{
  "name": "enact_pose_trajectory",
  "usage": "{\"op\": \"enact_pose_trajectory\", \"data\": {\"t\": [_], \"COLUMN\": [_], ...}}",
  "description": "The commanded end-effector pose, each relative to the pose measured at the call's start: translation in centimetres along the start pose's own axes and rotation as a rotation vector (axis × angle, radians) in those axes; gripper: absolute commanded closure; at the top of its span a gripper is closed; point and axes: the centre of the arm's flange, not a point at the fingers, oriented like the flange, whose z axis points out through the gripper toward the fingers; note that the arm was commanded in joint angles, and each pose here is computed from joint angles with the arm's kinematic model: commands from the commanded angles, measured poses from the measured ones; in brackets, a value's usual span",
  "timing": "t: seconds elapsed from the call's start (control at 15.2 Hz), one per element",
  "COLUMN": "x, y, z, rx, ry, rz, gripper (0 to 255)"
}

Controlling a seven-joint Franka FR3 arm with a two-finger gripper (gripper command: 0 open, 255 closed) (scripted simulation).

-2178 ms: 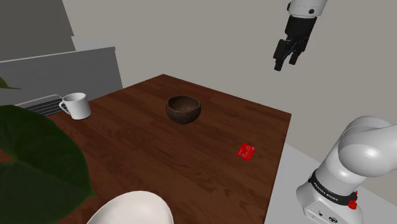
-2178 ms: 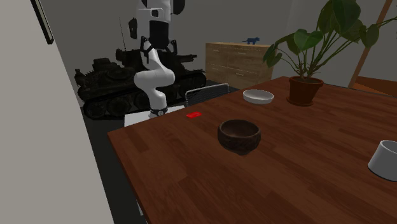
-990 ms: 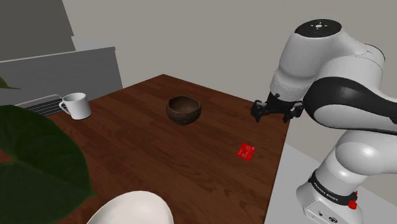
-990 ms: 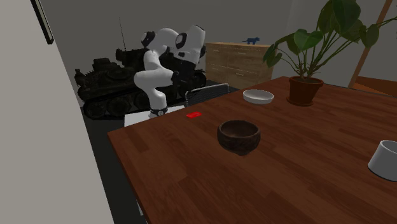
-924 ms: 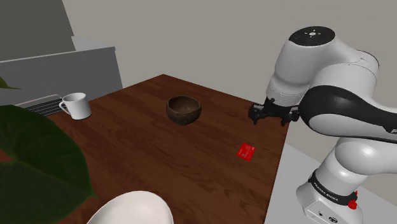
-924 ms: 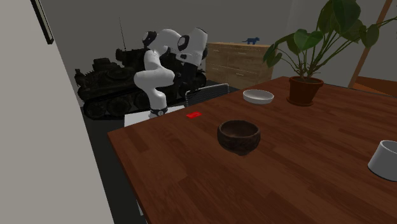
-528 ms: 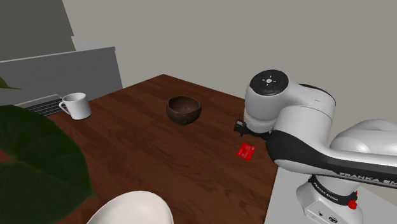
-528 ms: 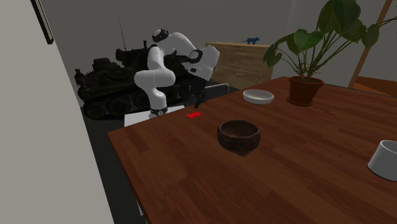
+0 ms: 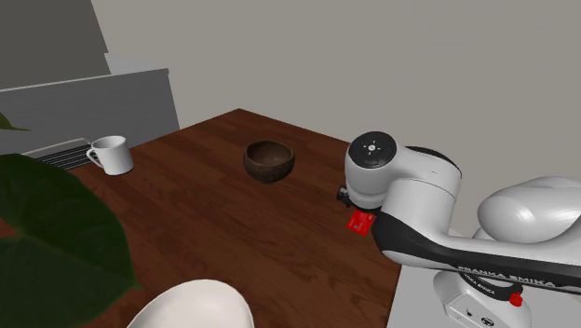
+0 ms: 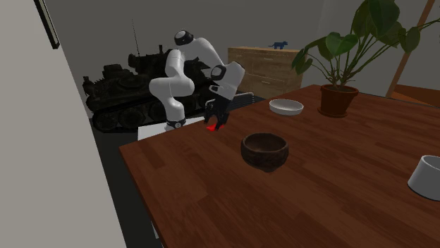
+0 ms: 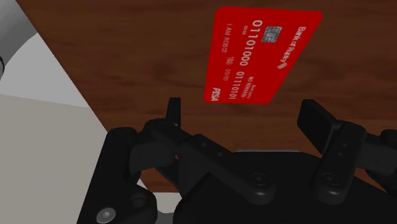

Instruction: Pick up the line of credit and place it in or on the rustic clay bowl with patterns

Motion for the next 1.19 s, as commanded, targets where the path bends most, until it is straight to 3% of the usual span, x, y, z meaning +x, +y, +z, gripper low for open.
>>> {"op": "enact_pose_trajectory", "data": {"t": [0.0,0.46,0.53,1.12], "x": [0.03,0.03,0.03,0.03], "y": [-0.01,-0.01,-0.01,-0.01], "z": [0.89,0.89,0.89,0.89], "rx": [0.001,0.001,0.001,0.001], "ry": [0.000,0.000,0.000,0.000], "rz": [0.001,0.001,0.001,0.001], "gripper": [0,0,255,255]}}
